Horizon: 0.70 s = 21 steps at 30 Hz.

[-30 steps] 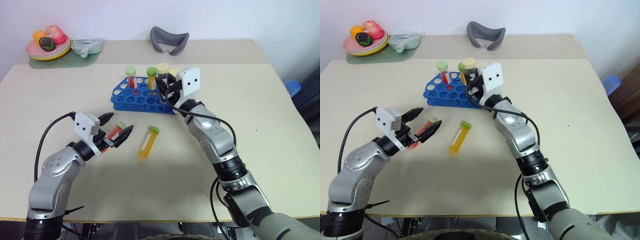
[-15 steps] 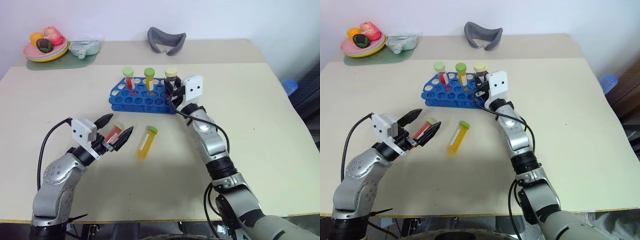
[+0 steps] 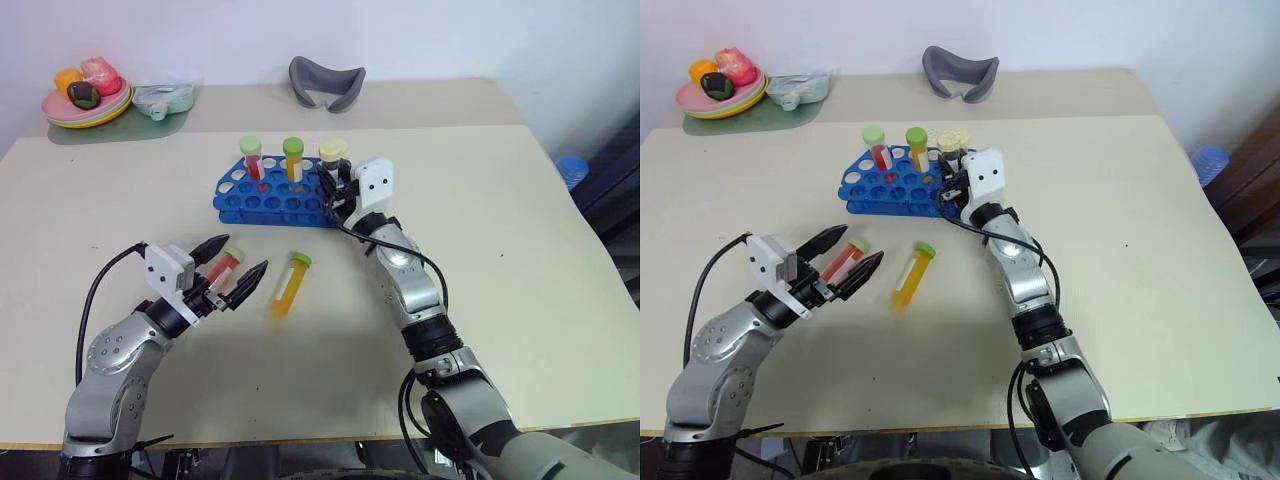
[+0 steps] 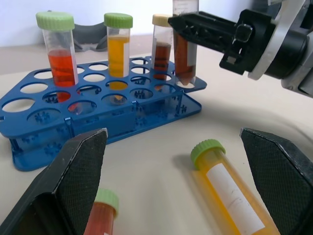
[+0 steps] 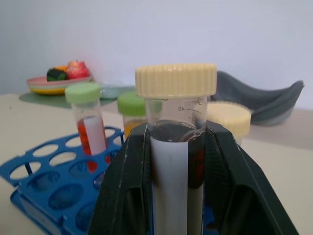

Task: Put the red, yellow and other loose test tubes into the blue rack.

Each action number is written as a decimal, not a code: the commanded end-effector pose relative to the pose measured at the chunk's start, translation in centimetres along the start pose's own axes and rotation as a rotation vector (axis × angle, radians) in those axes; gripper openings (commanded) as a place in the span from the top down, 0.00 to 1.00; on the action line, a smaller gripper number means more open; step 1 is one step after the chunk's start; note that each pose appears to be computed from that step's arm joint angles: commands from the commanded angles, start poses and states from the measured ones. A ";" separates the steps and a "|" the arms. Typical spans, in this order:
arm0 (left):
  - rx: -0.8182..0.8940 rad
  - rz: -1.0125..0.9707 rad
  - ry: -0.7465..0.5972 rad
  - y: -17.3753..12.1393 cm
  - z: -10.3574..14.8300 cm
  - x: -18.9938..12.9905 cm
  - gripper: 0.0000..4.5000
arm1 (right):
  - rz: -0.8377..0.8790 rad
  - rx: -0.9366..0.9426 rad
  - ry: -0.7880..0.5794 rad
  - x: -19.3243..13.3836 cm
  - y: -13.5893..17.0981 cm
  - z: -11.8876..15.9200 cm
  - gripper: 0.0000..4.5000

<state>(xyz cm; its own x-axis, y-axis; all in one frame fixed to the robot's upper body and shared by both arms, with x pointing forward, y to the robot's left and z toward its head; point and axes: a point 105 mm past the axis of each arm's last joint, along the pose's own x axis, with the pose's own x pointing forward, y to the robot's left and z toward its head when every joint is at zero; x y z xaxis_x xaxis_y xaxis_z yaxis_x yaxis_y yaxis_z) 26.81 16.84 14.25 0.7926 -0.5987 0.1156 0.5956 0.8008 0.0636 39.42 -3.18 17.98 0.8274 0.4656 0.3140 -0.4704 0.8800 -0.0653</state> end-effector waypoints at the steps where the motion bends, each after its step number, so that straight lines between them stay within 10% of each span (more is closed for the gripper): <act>1: 0.016 -0.009 -0.025 -0.1 0.6 -0.2 0.00 | 0.015 -0.012 -0.072 0.7 0.5 1.8 0.81; 8: 0.016 -0.011 -0.025 0.0 0.5 -0.2 0.00 | 0.020 0.010 -0.075 0.6 0.4 1.7 0.81; 15: 0.016 -0.012 -0.015 0.1 0.4 -0.1 0.00 | 0.027 -0.008 -0.126 0.3 0.3 3.2 0.06; 21: 0.037 -0.009 -0.005 0.2 0.9 -0.1 0.00 | 0.038 -0.059 -0.185 -1.3 -1.7 6.5 0.01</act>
<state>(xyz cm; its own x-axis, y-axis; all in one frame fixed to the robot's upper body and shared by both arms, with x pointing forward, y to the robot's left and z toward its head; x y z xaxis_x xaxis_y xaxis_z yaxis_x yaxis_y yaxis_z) 26.91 17.08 13.95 0.7917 -0.6039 0.0922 0.6001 0.7970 0.0681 37.94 -4.68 21.93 0.7607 0.4898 0.4260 -0.4868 0.8646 -0.1248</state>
